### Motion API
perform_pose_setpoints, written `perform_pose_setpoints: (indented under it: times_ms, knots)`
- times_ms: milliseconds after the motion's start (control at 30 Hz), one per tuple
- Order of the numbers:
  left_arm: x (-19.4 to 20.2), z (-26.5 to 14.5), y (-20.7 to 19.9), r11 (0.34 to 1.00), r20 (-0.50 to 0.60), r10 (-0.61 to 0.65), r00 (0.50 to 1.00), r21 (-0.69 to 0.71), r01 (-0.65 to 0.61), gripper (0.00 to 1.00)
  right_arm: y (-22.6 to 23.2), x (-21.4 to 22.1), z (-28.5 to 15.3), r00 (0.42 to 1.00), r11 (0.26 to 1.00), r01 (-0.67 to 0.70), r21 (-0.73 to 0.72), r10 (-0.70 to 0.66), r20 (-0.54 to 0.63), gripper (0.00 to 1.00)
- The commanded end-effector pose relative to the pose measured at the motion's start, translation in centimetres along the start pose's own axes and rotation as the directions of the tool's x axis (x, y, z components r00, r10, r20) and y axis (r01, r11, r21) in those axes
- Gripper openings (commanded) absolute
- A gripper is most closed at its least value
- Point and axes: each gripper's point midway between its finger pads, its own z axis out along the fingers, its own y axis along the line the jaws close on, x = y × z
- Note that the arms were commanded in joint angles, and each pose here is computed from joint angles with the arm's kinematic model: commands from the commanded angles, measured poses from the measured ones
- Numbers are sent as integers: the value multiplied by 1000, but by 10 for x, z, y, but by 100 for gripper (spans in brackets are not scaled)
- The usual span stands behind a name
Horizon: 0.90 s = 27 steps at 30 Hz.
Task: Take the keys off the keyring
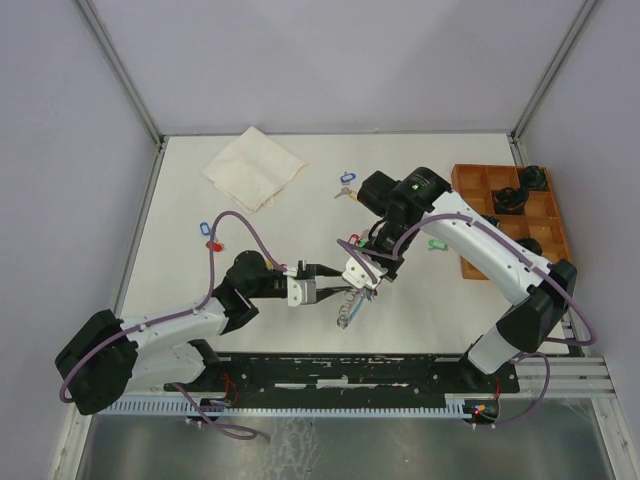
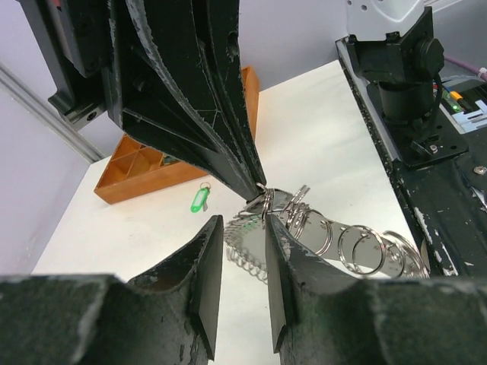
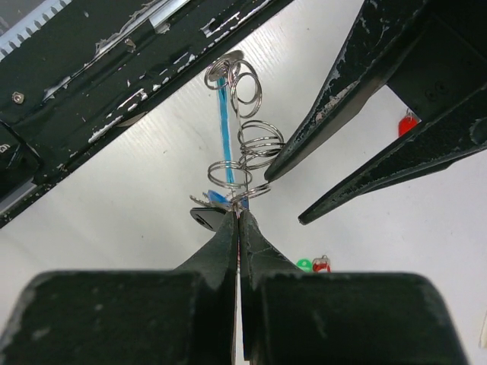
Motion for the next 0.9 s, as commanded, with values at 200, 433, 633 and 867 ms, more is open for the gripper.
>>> perform_pose_setpoints:
  times_ms: [200, 433, 633, 867]
  knots:
    - [-11, 1, 14, 997, 8, 63, 998, -34, -63, 36, 0, -17, -22, 998, 999, 3, 49, 0, -62, 1]
    - [-15, -17, 28, 983, -54, 112, 992, -138, -119, 36, 0, -16, -24, 996, 998, -27, 58, 32, -81, 1]
    - [-25, -23, 31, 978, -13, 65, 998, -197, -66, 37, -6, -13, -26, 993, 994, -63, 94, 73, -97, 1]
    - [-35, -18, 44, 930, 92, -205, 975, -291, 223, 31, -15, -11, -30, 981, 976, -141, 166, 160, -106, 1]
